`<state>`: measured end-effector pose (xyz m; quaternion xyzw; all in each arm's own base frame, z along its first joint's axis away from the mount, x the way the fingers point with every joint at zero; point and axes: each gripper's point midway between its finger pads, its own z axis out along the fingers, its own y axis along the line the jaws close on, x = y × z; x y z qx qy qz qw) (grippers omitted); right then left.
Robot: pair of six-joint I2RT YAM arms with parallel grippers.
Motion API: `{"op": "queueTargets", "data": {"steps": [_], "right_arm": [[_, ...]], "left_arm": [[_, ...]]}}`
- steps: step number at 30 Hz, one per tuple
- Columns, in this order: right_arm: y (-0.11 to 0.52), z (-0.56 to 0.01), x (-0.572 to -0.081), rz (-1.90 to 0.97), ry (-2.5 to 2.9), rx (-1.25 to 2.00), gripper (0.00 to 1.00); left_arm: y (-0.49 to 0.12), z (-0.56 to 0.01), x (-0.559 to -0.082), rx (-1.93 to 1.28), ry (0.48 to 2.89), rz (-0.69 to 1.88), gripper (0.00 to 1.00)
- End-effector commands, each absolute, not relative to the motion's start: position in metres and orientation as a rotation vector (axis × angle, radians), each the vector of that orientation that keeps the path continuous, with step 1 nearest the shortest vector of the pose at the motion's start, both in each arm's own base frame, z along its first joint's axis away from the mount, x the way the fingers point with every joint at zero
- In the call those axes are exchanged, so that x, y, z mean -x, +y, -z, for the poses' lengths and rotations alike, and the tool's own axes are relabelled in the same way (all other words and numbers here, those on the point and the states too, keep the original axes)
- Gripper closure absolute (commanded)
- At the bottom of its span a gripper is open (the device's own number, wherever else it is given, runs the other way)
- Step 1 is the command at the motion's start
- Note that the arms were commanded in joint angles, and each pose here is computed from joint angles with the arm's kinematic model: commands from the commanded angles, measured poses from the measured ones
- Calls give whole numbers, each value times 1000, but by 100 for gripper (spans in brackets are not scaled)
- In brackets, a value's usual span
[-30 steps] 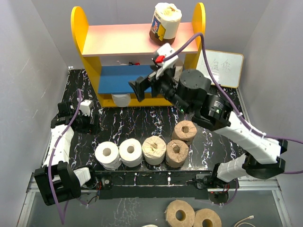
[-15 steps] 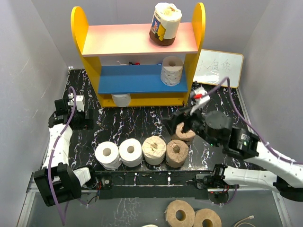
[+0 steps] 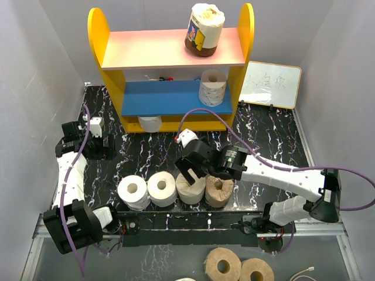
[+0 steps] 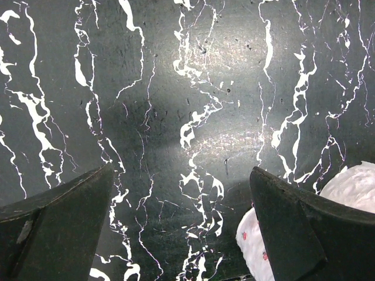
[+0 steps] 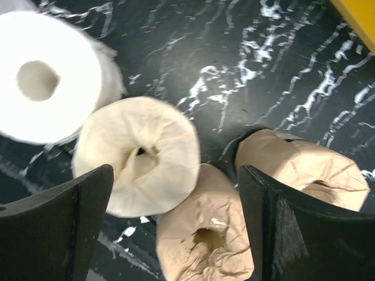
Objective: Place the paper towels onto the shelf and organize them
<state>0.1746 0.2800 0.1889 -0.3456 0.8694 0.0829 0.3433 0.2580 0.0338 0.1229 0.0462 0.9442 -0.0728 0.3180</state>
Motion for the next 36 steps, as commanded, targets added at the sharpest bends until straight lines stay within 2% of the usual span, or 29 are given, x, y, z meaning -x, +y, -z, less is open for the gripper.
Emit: {"op": "queueTargets", "data": {"steps": [1,5,13,23,36], "right_arm": [[315,-213,-125,-422,2138,1136,16],[338,-221,-97,-408,2001,1280,15],[380,-216,-64,-578,1798,1455,12],[403,-207,-79,-440,1485,1570,6],[422,-153,-99,-264,1396,1720,11]], "left_arm": [[29,-118,-254,-122,2498,257,1],[32,-116,-254,-105,2510,258,1],[35,-114,-254,-88,2510,252,1],[37,-103,-253,-66,2552,270,1],[39,-102,-253,-56,2553,267,1]]}}
